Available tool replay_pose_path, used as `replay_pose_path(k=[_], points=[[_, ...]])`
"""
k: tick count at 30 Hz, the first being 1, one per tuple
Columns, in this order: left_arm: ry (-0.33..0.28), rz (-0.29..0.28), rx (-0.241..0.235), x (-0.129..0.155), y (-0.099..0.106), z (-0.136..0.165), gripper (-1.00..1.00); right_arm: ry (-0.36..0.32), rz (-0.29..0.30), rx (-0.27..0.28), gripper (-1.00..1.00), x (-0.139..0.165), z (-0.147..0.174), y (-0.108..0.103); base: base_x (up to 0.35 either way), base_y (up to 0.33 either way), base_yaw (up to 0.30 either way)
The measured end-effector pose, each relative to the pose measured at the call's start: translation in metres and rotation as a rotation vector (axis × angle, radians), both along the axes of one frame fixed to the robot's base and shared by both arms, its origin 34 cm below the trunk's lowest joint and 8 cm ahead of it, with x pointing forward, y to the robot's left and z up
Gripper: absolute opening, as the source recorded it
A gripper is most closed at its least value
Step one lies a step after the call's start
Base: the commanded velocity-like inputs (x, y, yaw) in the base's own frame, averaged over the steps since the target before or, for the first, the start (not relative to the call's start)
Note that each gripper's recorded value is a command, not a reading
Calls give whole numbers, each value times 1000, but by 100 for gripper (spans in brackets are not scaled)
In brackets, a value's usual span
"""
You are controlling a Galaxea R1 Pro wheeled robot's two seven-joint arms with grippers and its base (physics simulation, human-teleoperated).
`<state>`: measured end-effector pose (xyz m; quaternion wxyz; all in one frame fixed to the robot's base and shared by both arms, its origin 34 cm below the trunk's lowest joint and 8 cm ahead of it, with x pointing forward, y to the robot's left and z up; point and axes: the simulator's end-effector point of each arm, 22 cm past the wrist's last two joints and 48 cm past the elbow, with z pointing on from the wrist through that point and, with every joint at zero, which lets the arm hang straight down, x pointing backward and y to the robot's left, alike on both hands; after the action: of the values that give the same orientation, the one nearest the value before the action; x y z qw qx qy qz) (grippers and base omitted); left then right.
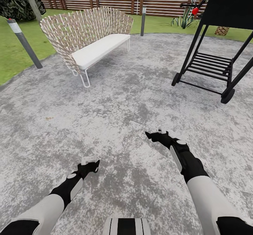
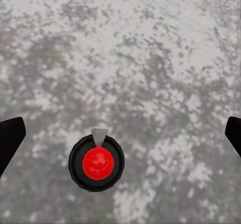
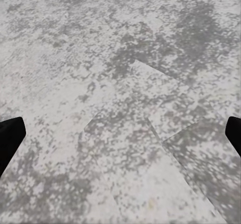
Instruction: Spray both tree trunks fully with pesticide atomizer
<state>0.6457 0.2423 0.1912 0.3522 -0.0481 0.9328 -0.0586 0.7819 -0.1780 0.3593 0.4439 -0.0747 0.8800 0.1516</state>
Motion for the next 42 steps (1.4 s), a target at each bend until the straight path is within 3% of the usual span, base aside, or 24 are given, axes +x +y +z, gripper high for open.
replay_pose_path(k=[9,34,42], points=[[37,-1,0,-13,-1,-18,100,24,-3,1,100,-3,-17,-1,0,0,0],[17,-17,-4,-7,-7,-13,100,25,-2,3,100,-4,-18,0,0,0,0],[46,-16,-1,-17,-5,-31,100,56,-3,3,100,-9,-40,0,0,0,0]])
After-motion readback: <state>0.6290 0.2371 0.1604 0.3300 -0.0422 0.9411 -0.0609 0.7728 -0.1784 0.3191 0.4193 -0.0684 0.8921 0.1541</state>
